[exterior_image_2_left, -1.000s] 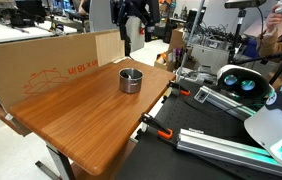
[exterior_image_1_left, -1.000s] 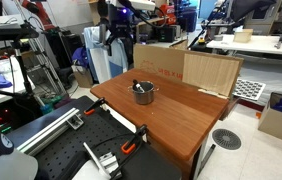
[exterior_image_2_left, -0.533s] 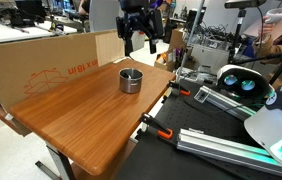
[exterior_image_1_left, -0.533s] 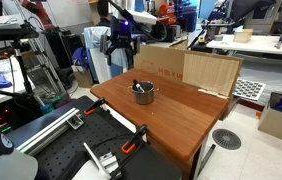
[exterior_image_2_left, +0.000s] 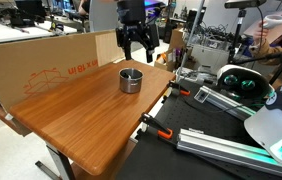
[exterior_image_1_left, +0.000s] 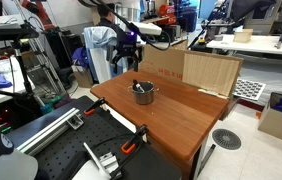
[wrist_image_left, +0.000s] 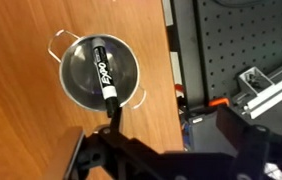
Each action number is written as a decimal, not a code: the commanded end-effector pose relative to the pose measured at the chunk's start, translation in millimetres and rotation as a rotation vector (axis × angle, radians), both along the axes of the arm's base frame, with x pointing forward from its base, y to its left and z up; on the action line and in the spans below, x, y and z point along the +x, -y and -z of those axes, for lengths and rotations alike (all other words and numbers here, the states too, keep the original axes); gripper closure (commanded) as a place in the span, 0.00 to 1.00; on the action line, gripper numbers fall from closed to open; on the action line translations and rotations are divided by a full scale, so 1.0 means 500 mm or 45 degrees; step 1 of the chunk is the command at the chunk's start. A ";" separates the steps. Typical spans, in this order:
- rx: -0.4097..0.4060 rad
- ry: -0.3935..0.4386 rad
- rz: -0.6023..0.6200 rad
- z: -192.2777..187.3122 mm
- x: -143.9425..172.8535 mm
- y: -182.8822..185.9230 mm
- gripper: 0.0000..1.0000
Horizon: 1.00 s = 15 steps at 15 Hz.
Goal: Take the black marker out of the silver pot
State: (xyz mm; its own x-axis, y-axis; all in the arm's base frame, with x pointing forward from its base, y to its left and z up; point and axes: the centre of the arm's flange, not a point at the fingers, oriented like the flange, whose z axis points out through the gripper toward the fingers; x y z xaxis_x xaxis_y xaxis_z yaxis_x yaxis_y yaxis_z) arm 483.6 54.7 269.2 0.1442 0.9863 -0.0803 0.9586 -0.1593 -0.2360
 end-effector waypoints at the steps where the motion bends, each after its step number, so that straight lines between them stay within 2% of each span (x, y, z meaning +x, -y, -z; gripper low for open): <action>1: 0.001 0.073 -0.084 0.025 0.019 0.006 0.00; 9: 0.026 0.168 -0.082 0.093 0.047 0.005 0.00; 15: 0.028 0.172 -0.075 0.136 0.055 0.005 0.00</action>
State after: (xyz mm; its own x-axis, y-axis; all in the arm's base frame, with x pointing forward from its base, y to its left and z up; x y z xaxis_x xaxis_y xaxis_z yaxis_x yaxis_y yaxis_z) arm 504.7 53.8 209.7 0.1080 0.9932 -0.0442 0.9858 -0.1127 -0.1244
